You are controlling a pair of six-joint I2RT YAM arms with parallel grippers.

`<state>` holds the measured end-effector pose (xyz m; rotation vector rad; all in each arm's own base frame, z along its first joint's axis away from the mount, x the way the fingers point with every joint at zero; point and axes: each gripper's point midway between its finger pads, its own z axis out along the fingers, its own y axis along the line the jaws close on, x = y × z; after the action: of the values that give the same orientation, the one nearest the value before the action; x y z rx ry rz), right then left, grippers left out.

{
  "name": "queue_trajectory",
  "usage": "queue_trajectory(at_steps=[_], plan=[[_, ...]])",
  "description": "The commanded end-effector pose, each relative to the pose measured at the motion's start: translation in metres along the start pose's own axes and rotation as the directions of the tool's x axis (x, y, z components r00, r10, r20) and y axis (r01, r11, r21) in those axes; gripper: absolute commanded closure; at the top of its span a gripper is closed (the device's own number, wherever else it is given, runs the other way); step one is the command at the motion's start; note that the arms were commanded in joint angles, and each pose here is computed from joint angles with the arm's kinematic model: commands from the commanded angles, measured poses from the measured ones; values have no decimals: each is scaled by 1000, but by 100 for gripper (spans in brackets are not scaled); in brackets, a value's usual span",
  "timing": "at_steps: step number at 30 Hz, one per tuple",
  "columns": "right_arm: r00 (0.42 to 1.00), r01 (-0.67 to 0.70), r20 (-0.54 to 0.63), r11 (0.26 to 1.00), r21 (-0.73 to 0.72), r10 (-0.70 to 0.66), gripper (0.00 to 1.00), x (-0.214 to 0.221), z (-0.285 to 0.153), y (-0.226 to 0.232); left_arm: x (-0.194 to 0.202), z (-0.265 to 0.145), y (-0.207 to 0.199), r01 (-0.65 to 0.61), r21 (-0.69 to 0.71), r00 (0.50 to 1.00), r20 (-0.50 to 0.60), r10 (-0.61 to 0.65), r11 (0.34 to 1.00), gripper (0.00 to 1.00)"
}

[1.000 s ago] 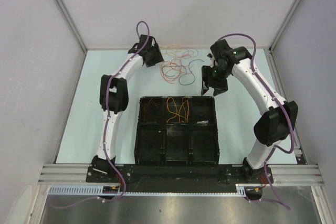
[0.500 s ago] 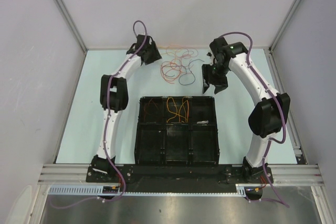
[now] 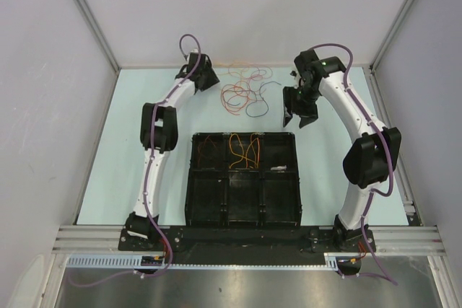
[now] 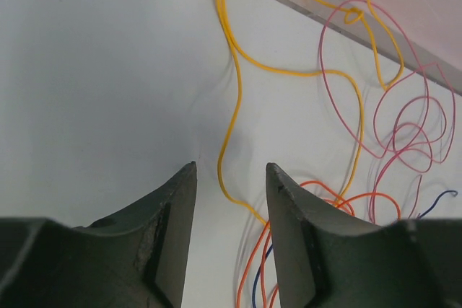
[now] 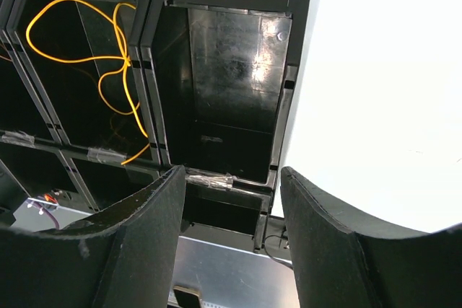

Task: Untangle the cables

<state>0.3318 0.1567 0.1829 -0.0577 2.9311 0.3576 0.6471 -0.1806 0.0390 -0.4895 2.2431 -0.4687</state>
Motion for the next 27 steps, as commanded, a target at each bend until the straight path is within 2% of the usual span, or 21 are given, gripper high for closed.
queue_trajectory(at_steps=[1,5,8,9,11,16,20,23,27], plan=[[1000,11,14,1000,0,-11,41,-1,-12,0,-26,5,-12,71,55,994,78,-75,996,54],[1000,8,14,1000,0,-8,41,-1,-12,0,-20,8,-15,89,80,994,60,-94,993,67],[1000,10,15,1000,-1,-10,41,-1,-13,0,-26,6,-17,97,86,992,75,-104,992,84],[1000,10,15,1000,-4,-10,41,-1,-13,1,-30,4,-21,97,99,991,86,-106,990,93],[1000,9,17,1000,-7,-9,41,-1,-13,1,-40,-3,-30,101,127,989,99,-113,987,100],[999,11,32,1000,-25,-10,41,-5,-16,6,-80,-45,-66,129,218,974,154,-164,967,100],[999,8,49,999,-50,-5,41,-8,-19,11,-118,-100,-97,153,290,955,204,-217,945,100],[997,13,76,997,-75,-8,41,-13,-23,16,-133,-128,-115,158,339,947,213,-240,927,100],[994,22,112,993,-114,-9,41,-20,-29,25,-167,-194,-148,113,428,936,257,-241,897,100]])
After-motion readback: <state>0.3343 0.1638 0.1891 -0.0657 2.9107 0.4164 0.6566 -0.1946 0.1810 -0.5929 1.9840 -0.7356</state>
